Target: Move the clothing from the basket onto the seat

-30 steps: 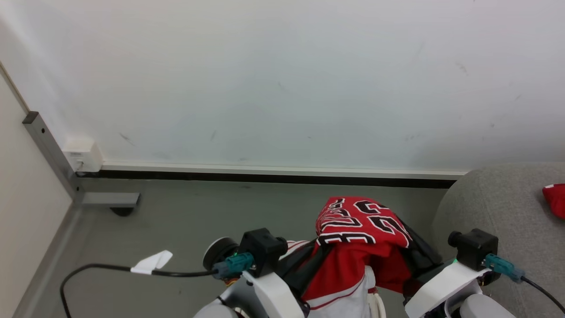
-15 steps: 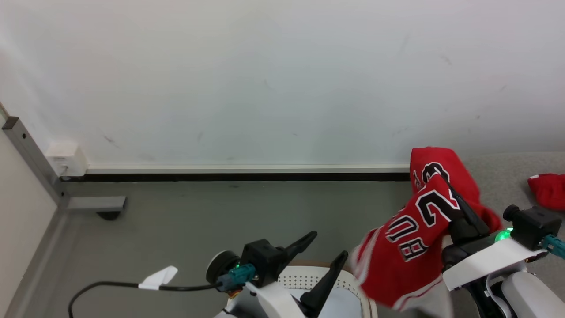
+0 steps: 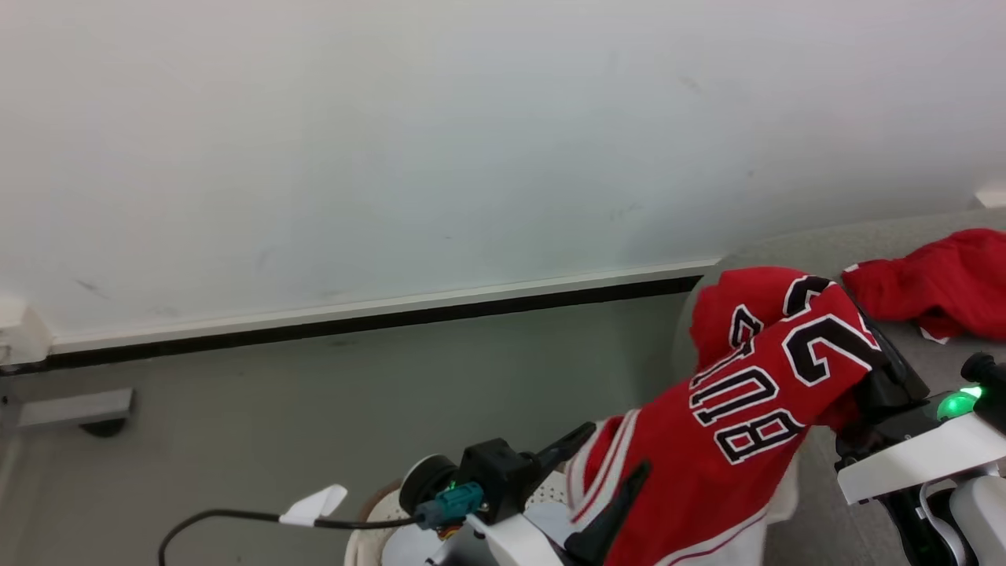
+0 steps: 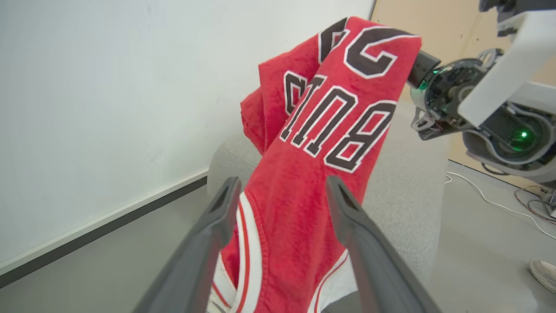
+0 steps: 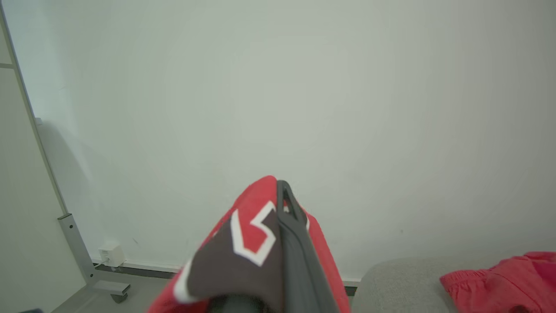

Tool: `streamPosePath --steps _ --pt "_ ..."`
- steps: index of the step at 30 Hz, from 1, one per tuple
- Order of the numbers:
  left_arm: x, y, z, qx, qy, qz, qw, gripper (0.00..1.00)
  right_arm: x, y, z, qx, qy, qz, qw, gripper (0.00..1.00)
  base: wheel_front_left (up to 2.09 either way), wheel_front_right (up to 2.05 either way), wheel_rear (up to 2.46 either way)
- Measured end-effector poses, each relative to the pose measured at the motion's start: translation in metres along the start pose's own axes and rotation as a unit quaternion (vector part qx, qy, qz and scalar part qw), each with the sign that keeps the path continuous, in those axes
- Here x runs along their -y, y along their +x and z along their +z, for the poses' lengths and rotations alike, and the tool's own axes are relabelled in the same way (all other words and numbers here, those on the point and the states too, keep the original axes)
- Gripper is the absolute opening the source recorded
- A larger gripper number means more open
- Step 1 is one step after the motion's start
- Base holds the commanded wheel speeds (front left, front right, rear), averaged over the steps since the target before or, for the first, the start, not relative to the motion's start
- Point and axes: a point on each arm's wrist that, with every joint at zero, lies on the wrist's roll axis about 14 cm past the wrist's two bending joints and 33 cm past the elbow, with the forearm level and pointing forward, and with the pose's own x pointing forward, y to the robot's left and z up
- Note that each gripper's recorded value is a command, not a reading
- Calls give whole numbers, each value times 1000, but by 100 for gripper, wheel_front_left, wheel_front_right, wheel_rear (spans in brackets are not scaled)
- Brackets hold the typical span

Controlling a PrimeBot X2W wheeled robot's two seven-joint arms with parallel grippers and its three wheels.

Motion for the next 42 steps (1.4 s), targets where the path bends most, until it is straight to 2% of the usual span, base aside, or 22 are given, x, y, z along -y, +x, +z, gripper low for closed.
streamPosePath --steps 10,19,27,31,36,42 --pt "31 26 -8 -6 -7 -65 998 100 35 -40 17 9 -22 -62 998 0 0 0 0" --pt "58 43 -12 -8 -15 -117 993 100 69 -76 42 27 -50 -124 991 0 0 0 0" --pt "60 56 -16 -11 -26 -138 990 100 95 -88 50 30 -57 -169 984 0 0 0 0" --pt "44 71 -13 -4 -19 -139 990 100 110 -69 54 41 -60 -181 981 0 0 0 0" --pt "11 95 -15 5 -9 -137 991 100 137 -14 75 67 -89 -190 975 0 0 0 0" --pt "-42 122 -39 6 -15 -119 993 100 198 57 112 112 -137 -234 956 0 0 0 0"
